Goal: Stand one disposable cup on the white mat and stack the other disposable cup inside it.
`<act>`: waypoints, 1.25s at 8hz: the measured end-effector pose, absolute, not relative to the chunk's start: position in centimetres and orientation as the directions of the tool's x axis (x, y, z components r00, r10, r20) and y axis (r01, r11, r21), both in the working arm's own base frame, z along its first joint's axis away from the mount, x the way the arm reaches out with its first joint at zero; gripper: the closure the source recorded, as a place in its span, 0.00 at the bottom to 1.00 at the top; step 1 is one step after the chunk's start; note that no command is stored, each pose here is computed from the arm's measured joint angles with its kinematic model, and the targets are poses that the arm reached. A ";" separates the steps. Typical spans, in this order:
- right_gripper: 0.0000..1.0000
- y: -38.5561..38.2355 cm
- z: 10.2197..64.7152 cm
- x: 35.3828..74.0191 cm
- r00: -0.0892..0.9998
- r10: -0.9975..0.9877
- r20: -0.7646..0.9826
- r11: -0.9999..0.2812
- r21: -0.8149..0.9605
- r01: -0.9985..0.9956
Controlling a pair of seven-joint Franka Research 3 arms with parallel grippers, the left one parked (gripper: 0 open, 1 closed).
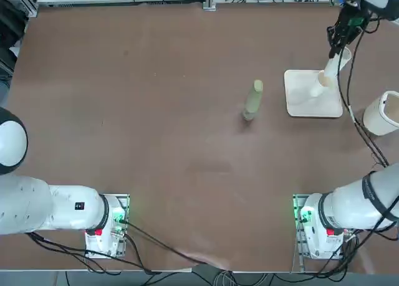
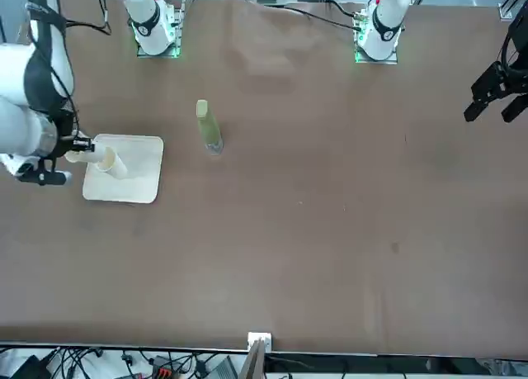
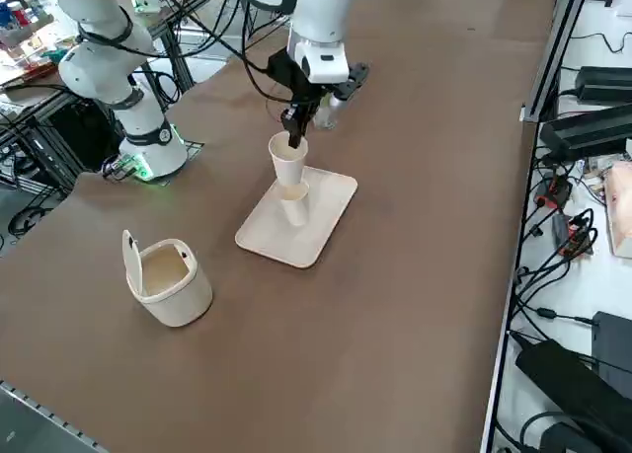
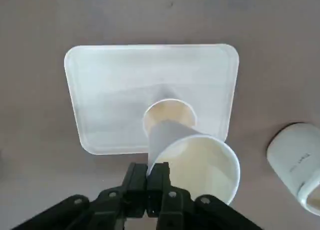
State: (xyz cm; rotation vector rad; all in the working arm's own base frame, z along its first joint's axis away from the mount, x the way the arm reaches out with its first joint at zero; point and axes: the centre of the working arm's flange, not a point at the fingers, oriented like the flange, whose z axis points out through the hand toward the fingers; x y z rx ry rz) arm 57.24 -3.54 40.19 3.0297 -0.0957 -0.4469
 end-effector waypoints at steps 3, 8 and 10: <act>0.98 -3.3 39.5 56.9 0.957 -0.079 -0.281 -0.995 0.087 -0.056; 0.98 -3.4 37.9 56.5 0.963 -0.078 -0.257 -0.995 0.086 -0.057; 0.98 -3.5 37.7 56.5 0.963 -0.079 -0.257 -0.995 0.086 -0.058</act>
